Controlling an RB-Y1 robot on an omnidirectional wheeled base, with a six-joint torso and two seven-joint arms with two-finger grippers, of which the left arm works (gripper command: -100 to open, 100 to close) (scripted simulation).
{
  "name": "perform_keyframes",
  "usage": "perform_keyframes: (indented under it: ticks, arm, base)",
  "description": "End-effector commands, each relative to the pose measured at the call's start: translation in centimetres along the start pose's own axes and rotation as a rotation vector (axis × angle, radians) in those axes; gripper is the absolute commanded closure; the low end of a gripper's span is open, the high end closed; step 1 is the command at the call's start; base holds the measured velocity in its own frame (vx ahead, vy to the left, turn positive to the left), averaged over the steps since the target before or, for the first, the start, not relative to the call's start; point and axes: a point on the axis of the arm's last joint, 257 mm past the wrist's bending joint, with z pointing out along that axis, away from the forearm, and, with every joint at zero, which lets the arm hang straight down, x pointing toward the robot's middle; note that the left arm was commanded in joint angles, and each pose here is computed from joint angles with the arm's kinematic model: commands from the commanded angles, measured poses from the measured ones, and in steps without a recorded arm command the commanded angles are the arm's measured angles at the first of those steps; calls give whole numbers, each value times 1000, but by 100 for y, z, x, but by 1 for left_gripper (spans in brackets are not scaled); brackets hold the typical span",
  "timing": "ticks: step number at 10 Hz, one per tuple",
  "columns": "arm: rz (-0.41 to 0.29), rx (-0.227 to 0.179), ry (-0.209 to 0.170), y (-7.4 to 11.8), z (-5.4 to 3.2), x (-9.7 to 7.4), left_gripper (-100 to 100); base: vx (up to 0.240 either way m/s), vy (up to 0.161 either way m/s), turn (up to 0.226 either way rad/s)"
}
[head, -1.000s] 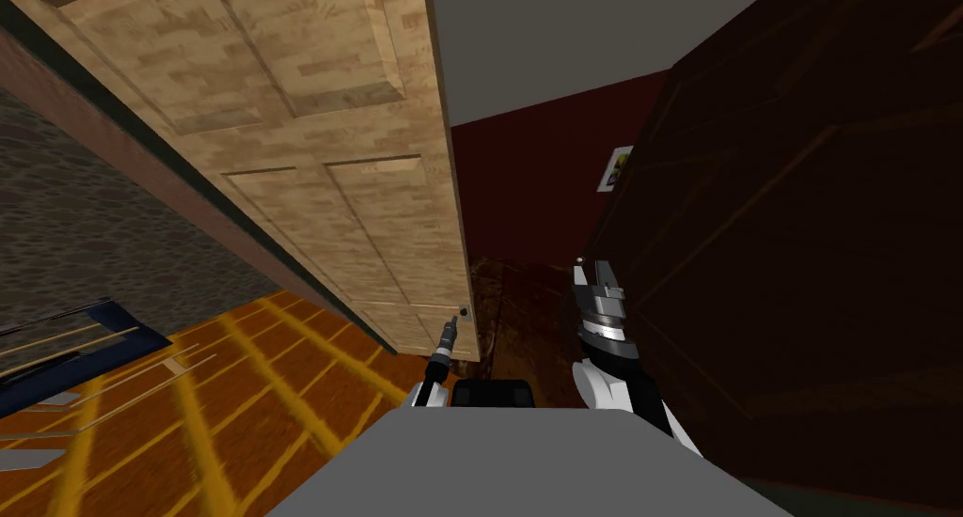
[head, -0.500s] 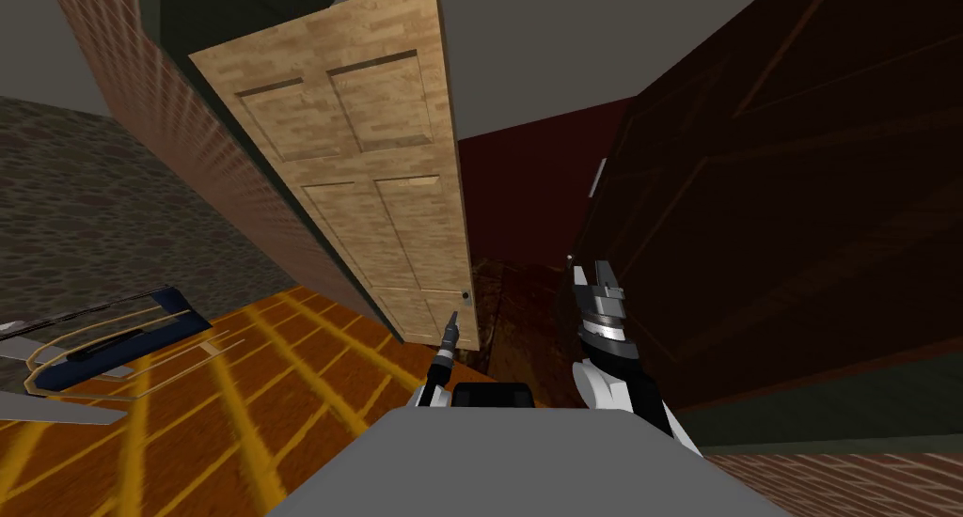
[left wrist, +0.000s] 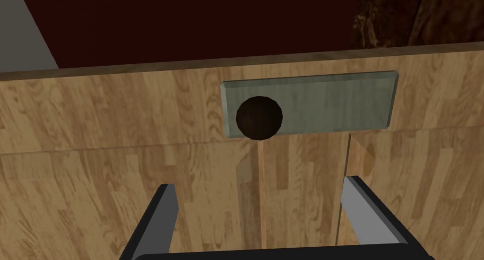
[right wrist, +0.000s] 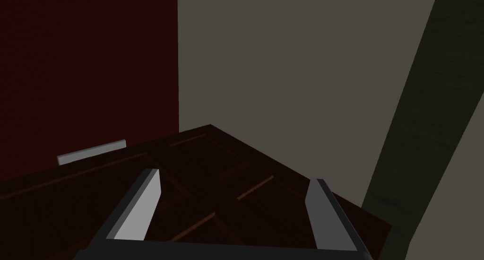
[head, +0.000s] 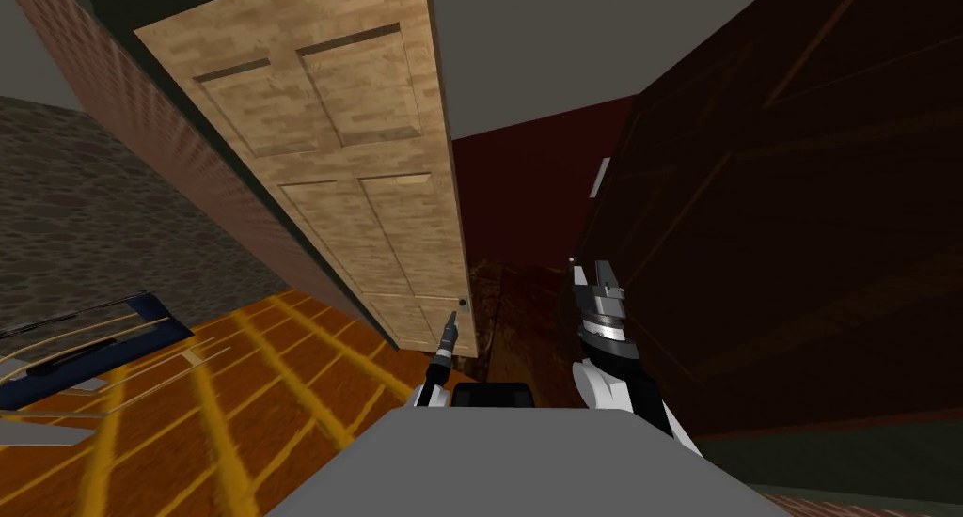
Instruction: Push the door open
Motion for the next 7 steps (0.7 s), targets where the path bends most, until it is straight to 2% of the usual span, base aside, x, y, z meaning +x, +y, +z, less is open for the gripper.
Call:
perform_keyframes:
  ticks: [1,5,6,7]
  arm:
    - [2,3,-3,-3,13,-20,-100]
    - [-9,11,-13,-18,49,4,-100]
    - [-6,9,-12,-13,41,-5,-100]
    - [-6,9,-12,-13,41,-5,100]
  base:
    - [212,-28,-22]
    - [187,-18,-21]
    - [84,-25,20]
    - [-21,4,-14]
